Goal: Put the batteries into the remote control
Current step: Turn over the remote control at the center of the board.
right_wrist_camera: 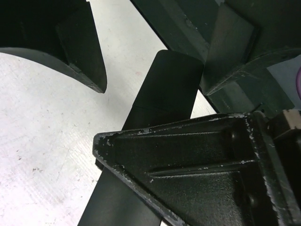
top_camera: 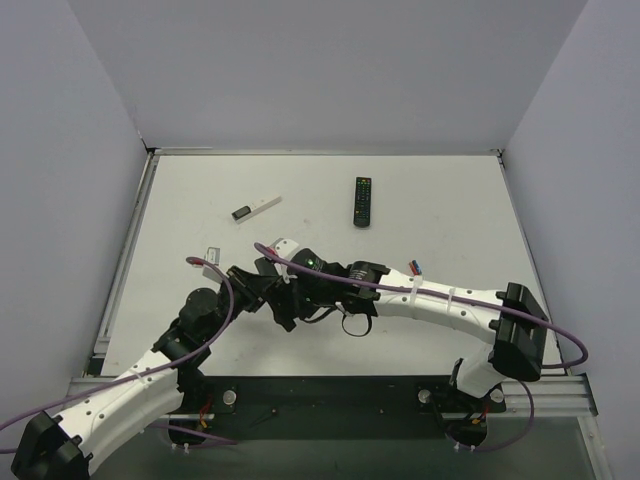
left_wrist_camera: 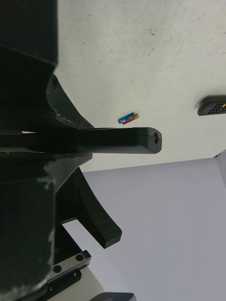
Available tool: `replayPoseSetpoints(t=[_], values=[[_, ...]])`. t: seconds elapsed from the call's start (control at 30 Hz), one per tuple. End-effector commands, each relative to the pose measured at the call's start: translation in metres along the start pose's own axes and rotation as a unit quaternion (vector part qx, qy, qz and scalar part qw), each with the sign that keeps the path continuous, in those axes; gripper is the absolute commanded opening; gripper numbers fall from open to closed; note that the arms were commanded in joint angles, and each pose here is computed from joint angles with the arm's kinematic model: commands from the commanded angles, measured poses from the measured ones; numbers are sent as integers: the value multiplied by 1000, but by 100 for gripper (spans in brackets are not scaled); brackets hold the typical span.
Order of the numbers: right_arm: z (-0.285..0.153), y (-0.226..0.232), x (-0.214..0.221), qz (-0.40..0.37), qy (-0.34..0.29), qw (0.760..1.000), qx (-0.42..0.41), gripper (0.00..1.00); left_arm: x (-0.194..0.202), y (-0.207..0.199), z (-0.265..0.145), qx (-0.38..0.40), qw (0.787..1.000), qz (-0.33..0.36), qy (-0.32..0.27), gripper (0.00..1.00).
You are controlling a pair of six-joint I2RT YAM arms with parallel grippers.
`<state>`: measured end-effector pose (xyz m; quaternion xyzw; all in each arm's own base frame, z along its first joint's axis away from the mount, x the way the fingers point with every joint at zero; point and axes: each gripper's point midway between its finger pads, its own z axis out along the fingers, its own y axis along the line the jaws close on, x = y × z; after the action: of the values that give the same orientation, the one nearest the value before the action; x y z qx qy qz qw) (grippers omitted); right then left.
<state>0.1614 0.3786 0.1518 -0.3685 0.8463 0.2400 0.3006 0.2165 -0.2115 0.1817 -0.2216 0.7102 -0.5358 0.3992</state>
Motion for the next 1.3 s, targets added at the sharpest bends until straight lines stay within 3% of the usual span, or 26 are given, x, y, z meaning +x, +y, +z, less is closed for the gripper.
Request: replayPoseSetpoints(t=[0.0, 0.07, 0.17, 0.23, 0.3, 0.4, 0.5, 0.63, 0.8, 1.0, 1.13, 1.27], values=[[6, 12, -13, 8, -17, 1000, -23, 73, -12, -25, 1, 24, 999, 17, -18, 0], [9, 11, -10, 8, -17, 1000, -24, 68, -12, -25, 1, 24, 999, 23, -16, 0], [11, 6, -8, 12, -24, 999, -21, 50, -10, -22, 2, 17, 999, 26, -12, 0], [8, 1, -12, 14, -32, 999, -18, 33, -11, -19, 1, 14, 999, 28, -14, 2], [4, -5, -10, 19, -36, 999, -13, 18, -13, -18, -1, 7, 999, 32, -19, 13], [0, -19, -5, 26, -37, 999, 2, 8, -21, -19, -6, -6, 998, 53, -32, 36], [-5, -45, 4, 49, -36, 998, 26, 4, -32, -24, -14, -20, 994, 93, -48, 56], [-15, -89, 15, 77, -36, 993, 76, 0, -48, -28, -26, -50, 985, 148, -67, 71], [-23, -144, 39, 118, -7, 983, 139, 0, -73, -29, -49, -108, 958, 252, -84, 75], [-45, -207, 74, 180, 28, 961, 210, 0, -111, -49, -81, -141, 923, 330, -137, 82], [-66, -253, 98, 257, 35, 935, 243, 0, -121, -57, -86, -142, 907, 368, -148, 88], [-105, -324, 122, 362, 14, 883, 298, 0, -122, -54, -74, -152, 895, 396, -138, 95]])
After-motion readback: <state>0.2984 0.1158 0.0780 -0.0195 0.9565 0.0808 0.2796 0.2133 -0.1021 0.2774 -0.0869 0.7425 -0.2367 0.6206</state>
